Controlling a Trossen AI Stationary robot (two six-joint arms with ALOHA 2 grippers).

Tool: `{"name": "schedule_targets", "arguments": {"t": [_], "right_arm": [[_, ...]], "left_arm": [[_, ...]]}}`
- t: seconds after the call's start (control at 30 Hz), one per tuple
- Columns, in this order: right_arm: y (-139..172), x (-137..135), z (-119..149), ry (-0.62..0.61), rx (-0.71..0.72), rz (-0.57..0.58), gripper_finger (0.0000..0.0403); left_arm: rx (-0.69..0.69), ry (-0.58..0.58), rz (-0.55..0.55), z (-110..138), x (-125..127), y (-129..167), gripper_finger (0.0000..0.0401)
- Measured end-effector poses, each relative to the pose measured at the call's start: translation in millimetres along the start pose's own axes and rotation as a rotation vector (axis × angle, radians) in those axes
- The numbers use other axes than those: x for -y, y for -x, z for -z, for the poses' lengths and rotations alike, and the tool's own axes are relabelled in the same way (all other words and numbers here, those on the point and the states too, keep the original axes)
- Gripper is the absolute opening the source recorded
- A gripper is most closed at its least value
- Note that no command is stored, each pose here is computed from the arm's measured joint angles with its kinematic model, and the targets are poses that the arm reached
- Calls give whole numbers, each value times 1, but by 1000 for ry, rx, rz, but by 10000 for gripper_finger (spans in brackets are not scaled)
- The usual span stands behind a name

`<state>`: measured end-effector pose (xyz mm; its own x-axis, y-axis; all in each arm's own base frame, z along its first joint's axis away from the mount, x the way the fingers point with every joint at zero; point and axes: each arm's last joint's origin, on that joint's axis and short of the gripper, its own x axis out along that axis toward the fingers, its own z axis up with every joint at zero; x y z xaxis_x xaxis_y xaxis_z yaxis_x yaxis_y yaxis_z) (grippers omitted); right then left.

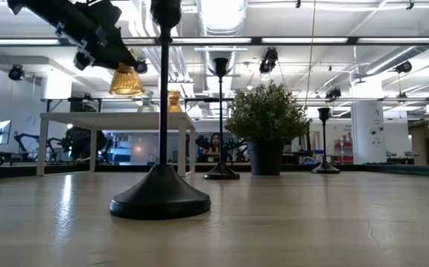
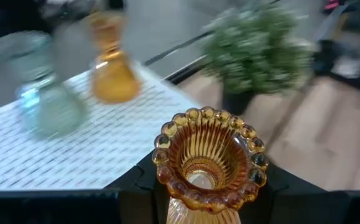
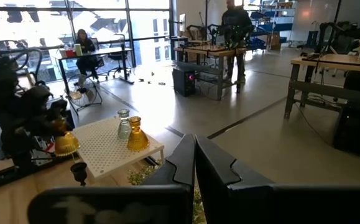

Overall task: Pick & Place candle stick holders
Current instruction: Put the yellow glass candle holder on the shelf

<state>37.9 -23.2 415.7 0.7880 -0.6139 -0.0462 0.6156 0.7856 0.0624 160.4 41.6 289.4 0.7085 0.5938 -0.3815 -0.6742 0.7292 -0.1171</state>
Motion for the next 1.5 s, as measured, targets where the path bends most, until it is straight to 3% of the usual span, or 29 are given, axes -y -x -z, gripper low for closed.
{"name": "schedule_targets", "arguments": {"t": [0.3,0.57,1.17,1.5], "right_arm": [[0,0,0,0,0,0,8],[0,0,0,0,0,0,8],[0,0,0,0,0,0,8],[0,0,0,0,0,0,8]], "left_arm": [[-54,76,-237,-24,-33,-2,134],[-83,113,-414,-21,-64,-17,134],[-55,145,-545,-22,-105,-69,134],[-14,174,-538,-23,-117,-83,134]]}}
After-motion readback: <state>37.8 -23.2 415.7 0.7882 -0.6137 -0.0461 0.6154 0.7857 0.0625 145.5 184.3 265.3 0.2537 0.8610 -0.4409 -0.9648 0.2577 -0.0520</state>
